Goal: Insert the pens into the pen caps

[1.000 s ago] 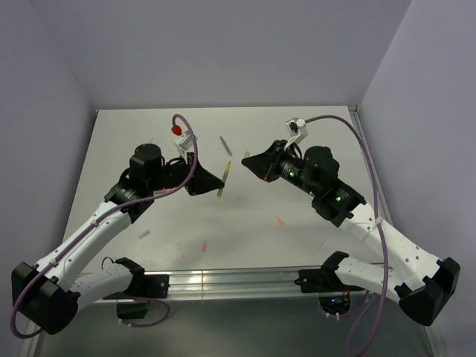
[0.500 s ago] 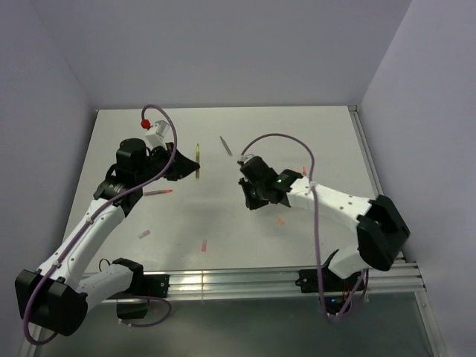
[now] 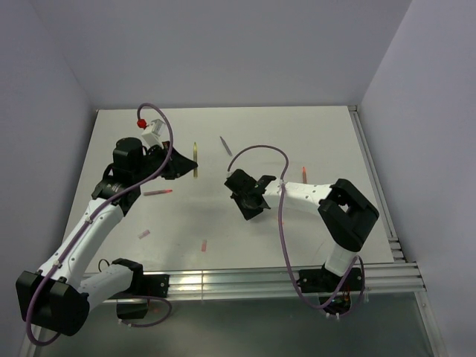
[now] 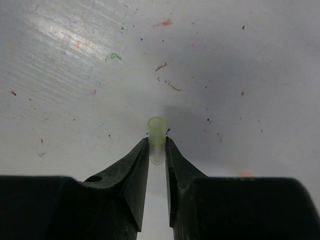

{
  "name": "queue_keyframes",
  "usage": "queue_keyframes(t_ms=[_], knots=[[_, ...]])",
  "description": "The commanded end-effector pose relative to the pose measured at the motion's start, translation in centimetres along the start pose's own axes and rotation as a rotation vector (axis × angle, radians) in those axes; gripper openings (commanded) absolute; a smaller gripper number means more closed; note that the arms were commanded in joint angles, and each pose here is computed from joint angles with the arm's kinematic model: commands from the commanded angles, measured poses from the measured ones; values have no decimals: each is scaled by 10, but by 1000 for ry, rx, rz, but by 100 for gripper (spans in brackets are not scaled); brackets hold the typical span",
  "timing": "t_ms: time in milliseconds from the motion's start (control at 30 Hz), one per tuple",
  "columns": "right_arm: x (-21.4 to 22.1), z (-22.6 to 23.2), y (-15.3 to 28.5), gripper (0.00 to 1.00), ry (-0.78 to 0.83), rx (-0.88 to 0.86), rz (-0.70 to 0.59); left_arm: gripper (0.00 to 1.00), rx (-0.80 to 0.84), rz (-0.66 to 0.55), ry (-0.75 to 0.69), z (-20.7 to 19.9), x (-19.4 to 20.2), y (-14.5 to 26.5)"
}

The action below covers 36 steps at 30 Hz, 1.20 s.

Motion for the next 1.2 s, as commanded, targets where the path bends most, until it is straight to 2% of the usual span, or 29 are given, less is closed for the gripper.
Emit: queue_keyframes(t_ms=[0, 167, 433, 533, 633, 700, 767, 800, 833, 933, 1000, 1167], knots=[[-16, 0, 2, 26, 6, 36, -64, 0, 67, -25, -21, -11, -8, 3], [-16, -1, 5, 39, 5, 44, -65, 0, 74, -16, -13, -10, -8, 1], [-27, -4, 20, 44, -29, 68, -110, 0, 66, -20, -9, -8, -9, 1], [-38, -6, 43, 44, -117, 77, -165, 0, 64, -26, -10, -9, -10, 2], [-45, 1, 64, 46, -302, 18, -208, 0, 60, -30, -8, -8, -10, 2], [-46, 6, 70, 44, -395, -26, -219, 0, 58, -29, -3, -7, -10, 2], [-43, 15, 69, 37, -548, -90, -219, 0, 64, -36, -2, -8, -11, 2], [-29, 19, 59, 36, -595, -104, -183, 0, 65, -38, 6, -7, -12, 3], [-34, 23, 61, 37, -702, -164, -225, 0, 67, -39, 9, -7, -12, 3], [-18, 33, 51, 37, -840, -224, -211, 0, 78, -41, 16, -6, -13, 4], [-11, 39, 44, 37, -859, -201, -195, 0, 75, -44, 22, -5, -13, 4], [-8, 49, 31, 21, -878, -197, -175, 0, 80, -48, 24, -5, -14, 5]])
Point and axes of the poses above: each gripper's point midway between its finger pads, its own y axis back along the fingers, its own z axis along the line the jaws close on, x = y × z, the point moved 9 cm from there along y, back along the fingers, and after that the axes turned 11 degrees about y, right-handed, at the moved point
